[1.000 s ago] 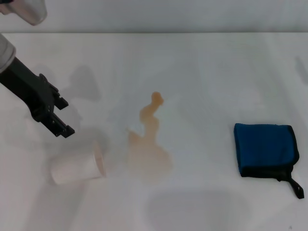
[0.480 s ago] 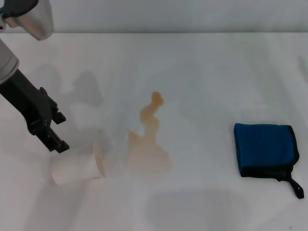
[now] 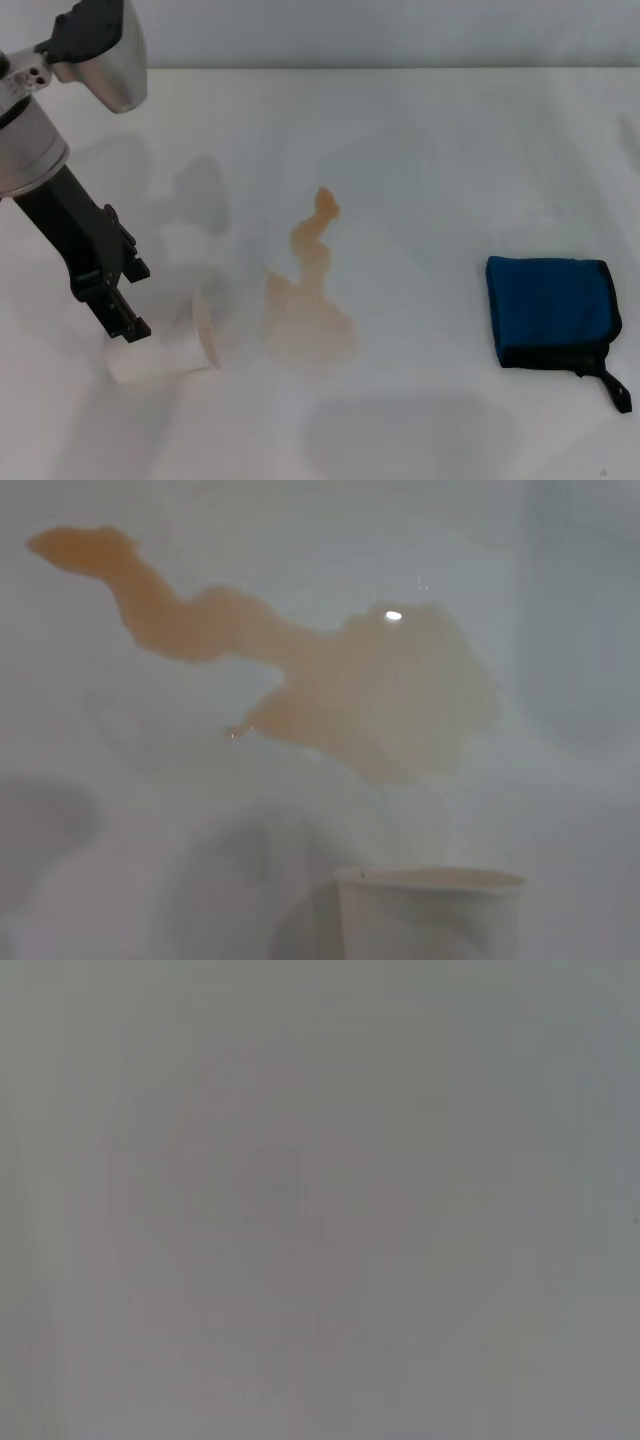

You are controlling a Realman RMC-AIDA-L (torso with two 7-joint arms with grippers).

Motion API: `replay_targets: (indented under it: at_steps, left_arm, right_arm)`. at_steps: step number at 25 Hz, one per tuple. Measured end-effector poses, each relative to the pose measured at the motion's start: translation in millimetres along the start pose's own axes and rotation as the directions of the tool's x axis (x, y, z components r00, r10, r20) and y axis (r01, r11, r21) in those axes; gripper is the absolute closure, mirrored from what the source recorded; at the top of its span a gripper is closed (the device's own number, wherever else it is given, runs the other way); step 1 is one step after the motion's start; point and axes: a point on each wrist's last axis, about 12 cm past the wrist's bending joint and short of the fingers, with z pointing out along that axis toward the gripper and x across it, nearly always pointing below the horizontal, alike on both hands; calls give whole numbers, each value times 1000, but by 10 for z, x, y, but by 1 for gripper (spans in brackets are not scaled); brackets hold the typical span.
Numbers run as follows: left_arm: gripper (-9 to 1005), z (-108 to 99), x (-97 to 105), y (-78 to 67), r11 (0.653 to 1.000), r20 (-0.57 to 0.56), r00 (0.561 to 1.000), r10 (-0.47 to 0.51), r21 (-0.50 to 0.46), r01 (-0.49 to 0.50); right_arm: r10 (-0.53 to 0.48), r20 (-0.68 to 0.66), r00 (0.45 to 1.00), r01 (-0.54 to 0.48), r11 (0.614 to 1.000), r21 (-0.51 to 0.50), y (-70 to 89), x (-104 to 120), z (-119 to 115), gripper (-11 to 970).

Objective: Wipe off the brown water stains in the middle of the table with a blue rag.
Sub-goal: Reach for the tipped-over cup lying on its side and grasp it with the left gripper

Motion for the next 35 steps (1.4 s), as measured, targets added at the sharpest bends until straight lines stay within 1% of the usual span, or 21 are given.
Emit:
replay_targets:
  at_steps: [5, 13, 19, 25, 35]
  left_arm:
    - [140, 6, -3, 9, 1000, -5, 1000, 2, -6, -2]
    - [144, 143, -107, 27, 1000, -33, 999, 20, 6, -19]
    - [203, 222, -140, 44, 1000, -82, 997, -6, 2, 6]
    - [196, 241, -207, 35, 1000, -93, 996, -14, 10, 15]
    - [178, 270, -249, 22, 999, -100, 994, -47, 20, 49]
  right_arm:
    - [0, 0, 1000, 0, 1000, 0, 0, 0, 0, 266]
    - [0, 0, 1000, 0, 1000, 0, 0, 0, 0, 265]
    - [0, 0, 1000, 0, 1000, 0, 0, 0, 0, 265]
    - [3, 6, 1000, -3, 1000, 8, -13, -10, 1, 266]
    - [4, 9, 1000, -4, 1000, 7, -12, -15, 2, 265]
